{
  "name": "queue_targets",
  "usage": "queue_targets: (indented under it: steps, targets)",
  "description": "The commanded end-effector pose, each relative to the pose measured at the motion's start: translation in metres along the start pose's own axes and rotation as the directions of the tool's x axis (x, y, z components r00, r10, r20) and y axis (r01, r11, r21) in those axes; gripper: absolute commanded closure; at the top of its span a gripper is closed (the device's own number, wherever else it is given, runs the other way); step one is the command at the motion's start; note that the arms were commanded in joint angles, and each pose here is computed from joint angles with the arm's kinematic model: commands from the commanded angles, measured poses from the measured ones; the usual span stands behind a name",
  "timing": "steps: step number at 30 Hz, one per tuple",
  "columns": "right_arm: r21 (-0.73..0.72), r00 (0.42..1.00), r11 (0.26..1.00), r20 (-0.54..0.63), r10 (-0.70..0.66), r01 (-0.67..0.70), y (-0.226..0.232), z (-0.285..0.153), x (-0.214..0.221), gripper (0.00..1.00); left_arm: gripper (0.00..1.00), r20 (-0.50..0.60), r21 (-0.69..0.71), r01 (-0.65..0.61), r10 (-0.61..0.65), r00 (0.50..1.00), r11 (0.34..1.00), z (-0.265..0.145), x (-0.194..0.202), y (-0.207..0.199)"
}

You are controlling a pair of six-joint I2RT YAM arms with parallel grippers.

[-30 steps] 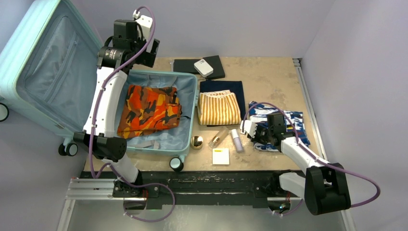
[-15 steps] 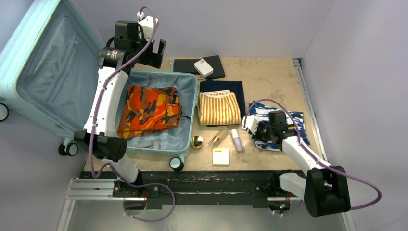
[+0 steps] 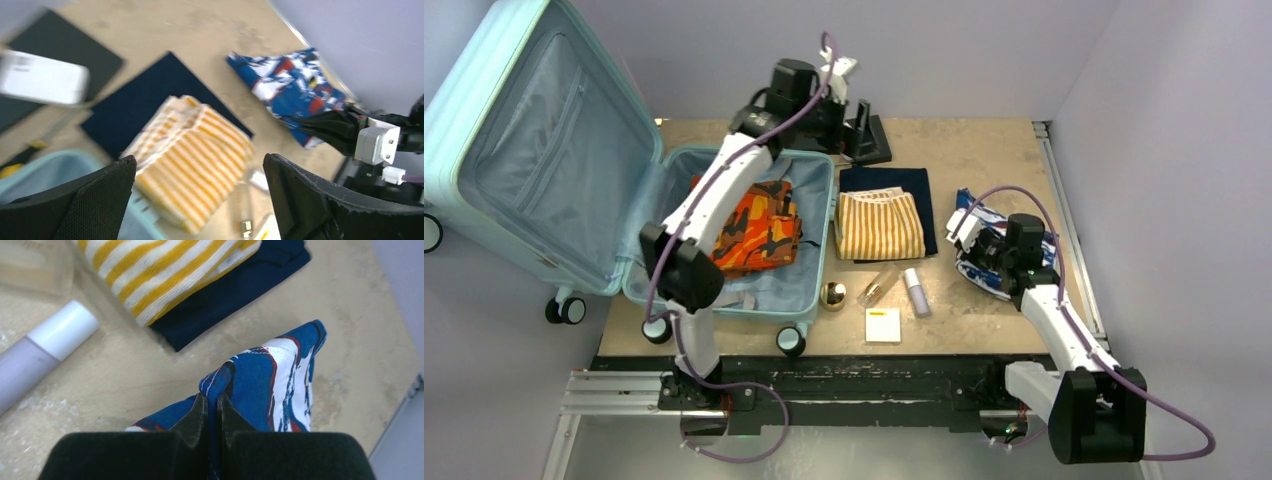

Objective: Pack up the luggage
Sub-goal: Pick up the clothes at the center of the board.

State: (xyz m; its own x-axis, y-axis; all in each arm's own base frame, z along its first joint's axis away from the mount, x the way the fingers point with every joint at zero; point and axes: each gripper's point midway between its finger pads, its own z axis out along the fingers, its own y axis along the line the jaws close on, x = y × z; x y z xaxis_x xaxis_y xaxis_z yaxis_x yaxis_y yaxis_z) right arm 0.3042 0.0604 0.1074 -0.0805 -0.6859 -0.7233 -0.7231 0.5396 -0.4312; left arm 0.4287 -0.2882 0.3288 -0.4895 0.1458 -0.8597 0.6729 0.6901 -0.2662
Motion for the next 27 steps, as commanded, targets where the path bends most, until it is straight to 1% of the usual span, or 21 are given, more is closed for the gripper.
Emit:
queue_targets:
  steps: [1,3,5,10,12,14,15,20,27]
  targets:
    - [0.176,0.964,0.978,0.224,-0.146,0.107,-0.046,-0.013,-0.066,1.0,0.01,-0.1,0.272,0.277,-0.259,0.961,0.922,0.063,0.03,-0.042]
    - [0.203,0.952,0.972,0.254,-0.17,0.12,-0.051,-0.017,-0.076,1.0,0.01,-0.156,0.308,0.352,-0.318,0.935,0.884,0.083,0.048,-0.053]
    - [0.197,0.943,0.971,0.275,-0.185,0.133,-0.052,-0.018,-0.083,1.0,0.01,-0.202,0.343,0.412,-0.362,0.91,0.844,0.098,0.059,-0.064]
    - [0.167,0.924,0.975,0.328,-0.197,0.149,-0.05,-0.014,-0.094,1.0,0.01,-0.255,0.428,0.537,-0.473,0.843,0.727,0.127,0.06,-0.089]
    - [0.169,0.919,0.973,0.337,-0.205,0.155,-0.051,-0.012,-0.096,1.0,0.01,-0.272,0.453,0.564,-0.495,0.825,0.691,0.137,0.061,-0.096]
    - [0.175,0.91,0.971,0.355,-0.214,0.16,-0.052,-0.011,-0.1,1.0,0.01,-0.287,0.451,0.584,-0.51,0.811,0.675,0.148,0.066,-0.103]
    - [0.171,0.906,0.972,0.365,-0.213,0.159,-0.051,-0.011,-0.101,1.0,0.01,-0.278,0.47,0.576,-0.507,0.816,0.669,0.152,0.064,-0.108]
    - [0.132,0.89,0.977,0.407,-0.207,0.167,-0.041,-0.007,-0.112,1.0,0.01,-0.33,0.464,0.607,-0.51,0.794,0.645,0.174,0.086,-0.128]
    - [0.131,0.877,0.976,0.431,-0.213,0.173,-0.035,-0.004,-0.119,1.0,0.01,-0.372,0.438,0.63,-0.509,0.776,0.641,0.191,0.112,-0.139]
